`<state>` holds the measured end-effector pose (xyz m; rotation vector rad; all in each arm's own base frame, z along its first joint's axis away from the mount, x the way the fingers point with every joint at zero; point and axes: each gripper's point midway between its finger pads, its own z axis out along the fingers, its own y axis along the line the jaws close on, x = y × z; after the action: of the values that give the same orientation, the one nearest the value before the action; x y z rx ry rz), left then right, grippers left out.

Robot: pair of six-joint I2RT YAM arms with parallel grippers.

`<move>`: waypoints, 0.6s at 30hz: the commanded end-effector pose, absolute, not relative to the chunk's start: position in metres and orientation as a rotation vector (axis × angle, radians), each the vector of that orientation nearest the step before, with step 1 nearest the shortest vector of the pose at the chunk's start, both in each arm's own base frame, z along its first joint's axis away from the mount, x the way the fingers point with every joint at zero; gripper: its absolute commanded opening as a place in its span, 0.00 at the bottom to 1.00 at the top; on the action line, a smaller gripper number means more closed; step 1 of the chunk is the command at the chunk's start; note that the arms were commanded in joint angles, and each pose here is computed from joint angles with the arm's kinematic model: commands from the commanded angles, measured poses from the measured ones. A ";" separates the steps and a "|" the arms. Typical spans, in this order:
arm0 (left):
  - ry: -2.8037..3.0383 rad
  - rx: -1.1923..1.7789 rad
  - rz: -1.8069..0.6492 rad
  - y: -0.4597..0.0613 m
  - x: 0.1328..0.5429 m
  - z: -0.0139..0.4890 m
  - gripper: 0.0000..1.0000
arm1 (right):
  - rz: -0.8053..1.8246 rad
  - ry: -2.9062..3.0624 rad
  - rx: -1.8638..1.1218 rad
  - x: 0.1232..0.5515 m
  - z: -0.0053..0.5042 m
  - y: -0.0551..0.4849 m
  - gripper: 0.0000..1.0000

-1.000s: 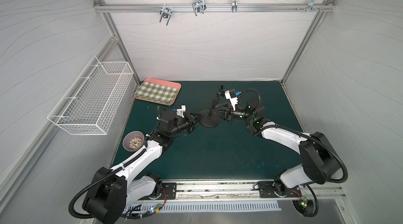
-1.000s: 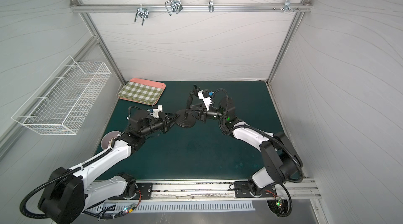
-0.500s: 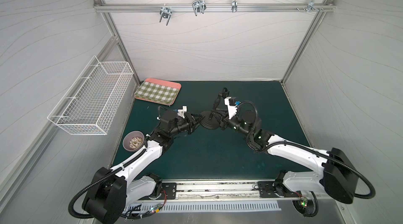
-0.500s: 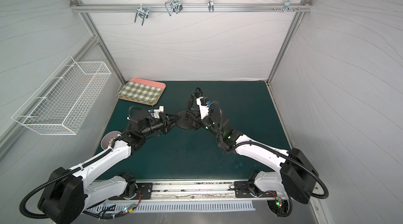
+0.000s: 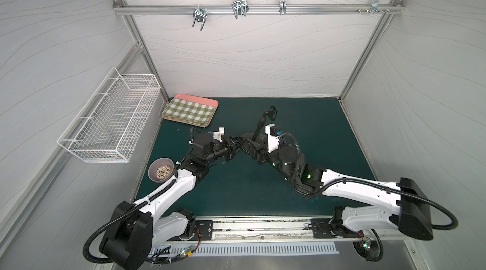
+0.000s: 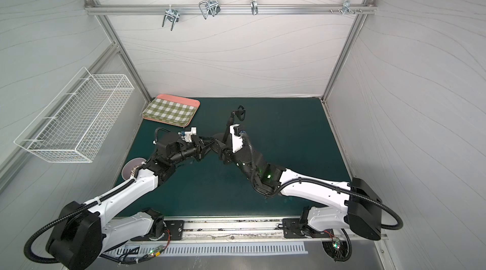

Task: Assemble a microphone stand
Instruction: Screw the microphone stand pole into the microphone stand base.

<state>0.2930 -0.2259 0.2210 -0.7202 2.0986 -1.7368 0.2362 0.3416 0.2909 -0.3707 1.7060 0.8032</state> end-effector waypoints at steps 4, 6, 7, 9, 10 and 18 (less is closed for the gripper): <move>1.942 -0.598 -1.829 -0.228 0.298 0.271 0.00 | 1.158 1.600 -0.671 0.226 0.304 0.323 0.68; 1.944 -0.598 -1.829 -0.228 0.298 0.270 0.00 | 1.251 1.545 -0.771 0.220 0.307 0.323 0.68; 1.943 -0.598 -1.828 -0.228 0.298 0.270 0.00 | 1.290 1.516 -0.816 0.218 0.309 0.323 0.67; 1.944 -0.601 -1.829 -0.228 0.298 0.269 0.00 | 1.339 1.485 -0.884 0.218 0.308 0.325 0.66; 1.944 -0.599 -1.830 -0.228 0.297 0.270 0.00 | 1.354 1.474 -0.914 0.219 0.306 0.327 0.64; 1.944 -0.600 -1.825 -0.227 0.296 0.270 0.00 | 1.395 1.433 -1.013 0.241 0.298 0.340 0.56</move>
<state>0.2938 -0.2253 0.2207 -0.7259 2.0957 -1.7313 0.2490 0.3361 0.2762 -0.8984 1.5784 1.3566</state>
